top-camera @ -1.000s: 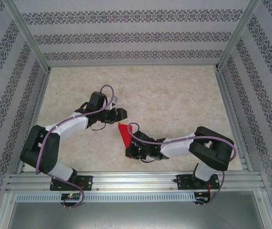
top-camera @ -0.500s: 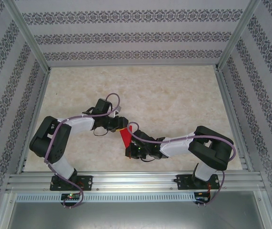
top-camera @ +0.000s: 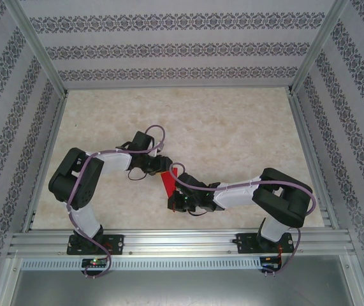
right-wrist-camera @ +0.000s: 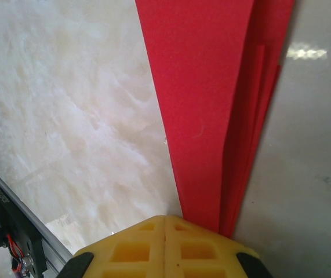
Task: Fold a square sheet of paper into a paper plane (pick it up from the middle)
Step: Fold the wing for the fifth time at the center of the table.
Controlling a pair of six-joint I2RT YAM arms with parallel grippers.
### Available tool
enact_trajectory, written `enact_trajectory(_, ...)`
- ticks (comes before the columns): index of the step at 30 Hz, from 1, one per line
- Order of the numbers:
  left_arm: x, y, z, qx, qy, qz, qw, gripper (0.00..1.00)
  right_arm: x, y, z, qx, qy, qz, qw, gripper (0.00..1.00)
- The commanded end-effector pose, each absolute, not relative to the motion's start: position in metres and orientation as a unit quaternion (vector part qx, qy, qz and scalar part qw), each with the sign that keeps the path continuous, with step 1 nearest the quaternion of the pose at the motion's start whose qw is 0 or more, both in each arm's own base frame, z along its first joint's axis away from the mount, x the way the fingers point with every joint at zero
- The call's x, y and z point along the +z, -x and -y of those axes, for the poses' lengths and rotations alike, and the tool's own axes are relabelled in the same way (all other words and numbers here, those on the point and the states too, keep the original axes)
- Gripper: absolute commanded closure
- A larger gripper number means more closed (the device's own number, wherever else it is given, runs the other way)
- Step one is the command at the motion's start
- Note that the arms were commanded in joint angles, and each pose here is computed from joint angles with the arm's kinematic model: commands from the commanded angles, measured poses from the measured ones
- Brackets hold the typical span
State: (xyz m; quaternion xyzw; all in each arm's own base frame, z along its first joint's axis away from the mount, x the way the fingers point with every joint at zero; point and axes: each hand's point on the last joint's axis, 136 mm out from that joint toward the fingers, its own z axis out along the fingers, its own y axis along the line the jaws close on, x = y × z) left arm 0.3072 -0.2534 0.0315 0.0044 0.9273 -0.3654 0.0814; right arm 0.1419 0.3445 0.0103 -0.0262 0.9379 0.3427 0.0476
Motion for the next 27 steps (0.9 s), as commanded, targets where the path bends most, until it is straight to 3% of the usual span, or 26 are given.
enact_trajectory(1, 0.031, -0.333, 0.239, -0.333, -0.007, -0.935, 0.124, 0.54, -0.036, -0.112, -0.288, 0.229, 0.018, -0.973, -0.020, 1.00)
enact_trajectory(9, 0.043, -0.350, 0.231, -0.345, 0.012, -0.928, 0.137, 0.54, -0.035, -0.110, -0.287, 0.234, 0.037, -0.971, -0.024, 1.00)
enact_trajectory(15, 0.090, -0.348, 0.228, -0.360, 0.016, -0.917, 0.170, 0.53, -0.024, -0.122, -0.296, 0.244, 0.087, -0.966, -0.009, 1.00)
enact_trajectory(21, 0.127, -0.316, 0.225, -0.380, 0.009, -0.904, 0.195, 0.55, -0.012, -0.140, -0.307, 0.259, 0.138, -0.956, 0.008, 1.00)
enact_trajectory(27, 0.105, -0.270, 0.256, -0.402, -0.033, -0.905, 0.134, 0.67, 0.002, -0.155, -0.313, 0.274, 0.173, -0.945, 0.036, 1.00)
